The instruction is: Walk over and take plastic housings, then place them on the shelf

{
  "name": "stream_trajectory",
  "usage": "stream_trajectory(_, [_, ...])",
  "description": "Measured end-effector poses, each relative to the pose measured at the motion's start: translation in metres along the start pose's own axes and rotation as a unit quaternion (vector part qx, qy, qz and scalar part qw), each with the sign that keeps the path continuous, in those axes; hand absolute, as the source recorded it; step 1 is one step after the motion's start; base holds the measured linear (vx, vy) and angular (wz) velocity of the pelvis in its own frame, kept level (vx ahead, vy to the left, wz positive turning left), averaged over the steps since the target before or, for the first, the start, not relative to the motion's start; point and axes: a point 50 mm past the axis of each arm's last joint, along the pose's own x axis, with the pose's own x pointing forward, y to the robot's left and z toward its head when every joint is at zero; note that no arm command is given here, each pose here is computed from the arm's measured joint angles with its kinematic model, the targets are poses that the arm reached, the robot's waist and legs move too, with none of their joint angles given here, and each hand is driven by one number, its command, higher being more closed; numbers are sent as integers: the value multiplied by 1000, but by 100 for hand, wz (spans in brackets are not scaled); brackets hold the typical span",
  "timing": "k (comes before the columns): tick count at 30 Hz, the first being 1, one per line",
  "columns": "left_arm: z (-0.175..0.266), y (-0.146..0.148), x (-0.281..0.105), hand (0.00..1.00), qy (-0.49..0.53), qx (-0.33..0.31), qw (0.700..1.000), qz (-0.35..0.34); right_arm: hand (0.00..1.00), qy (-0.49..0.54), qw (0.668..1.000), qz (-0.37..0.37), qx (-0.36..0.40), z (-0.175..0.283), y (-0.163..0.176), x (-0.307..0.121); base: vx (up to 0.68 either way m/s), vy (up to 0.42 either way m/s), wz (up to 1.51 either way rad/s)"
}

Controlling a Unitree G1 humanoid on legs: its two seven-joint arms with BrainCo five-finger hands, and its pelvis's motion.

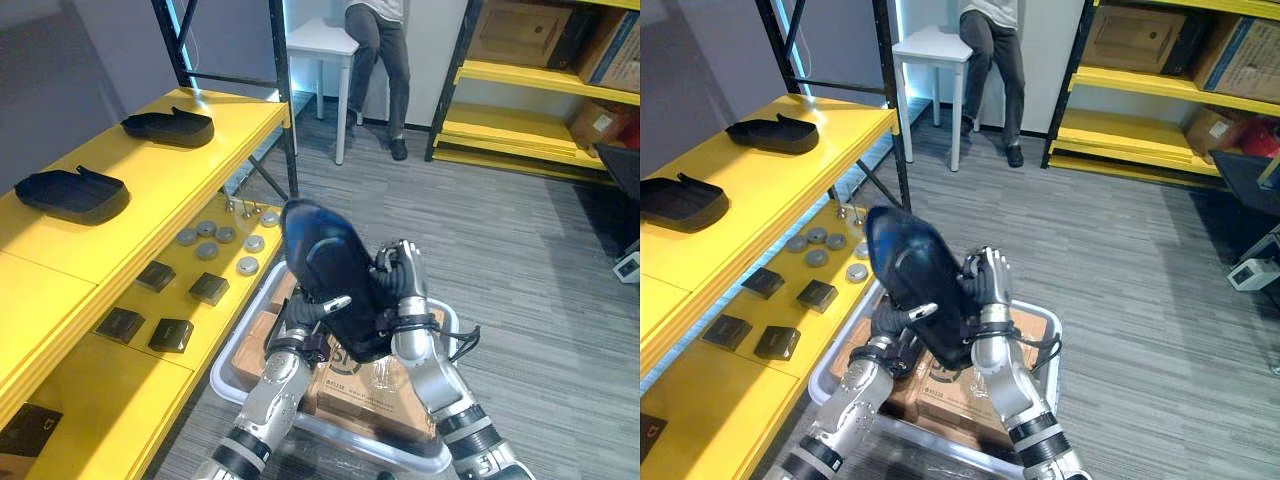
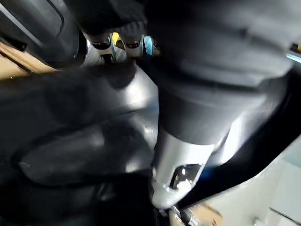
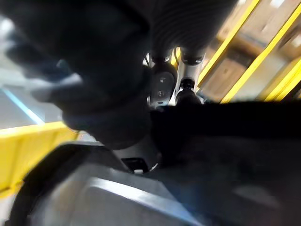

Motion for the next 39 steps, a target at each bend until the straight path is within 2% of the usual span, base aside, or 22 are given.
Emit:
stream_trajectory(1, [0, 0, 0, 0, 1, -3, 1000, 0, 100, -5, 1000, 1, 3, 2, 0, 0, 0, 0, 0])
stream_trajectory(2, [0, 0, 1, 100, 4, -10, 1000, 0, 100, -14, 1000, 1, 7, 6, 1, -1, 0, 0, 0])
stream_trajectory(7, [0, 4, 1, 100, 16, -35, 999, 5, 100, -43, 999, 15, 28, 18, 6, -13, 0, 0, 0])
stream_trajectory(22, [0, 0, 1, 100, 21, -103, 994, 1, 100, -77, 997, 16, 18, 23, 2, -21, 0, 0, 0])
stream_trajectory(27, [23, -5, 2, 100, -27, -124, 992, -4, 100, -102, 994, -13, 36, 36, -5, -21, 0, 0, -2])
stream_trajectory(30, [63, -14, -2, 100, -124, -98, 987, -22, 100, -150, 985, -52, 70, 54, -17, -22, 0, 0, 0])
stream_trajectory(32, [87, -19, -5, 100, -196, -53, 979, -25, 100, -175, 978, -69, 92, 63, -22, -24, 2, 2, 2])
stream_trajectory(39, [113, -23, -13, 100, -289, 41, 956, -6, 100, -206, 966, -63, 143, 71, -21, -36, -27, 15, 17])
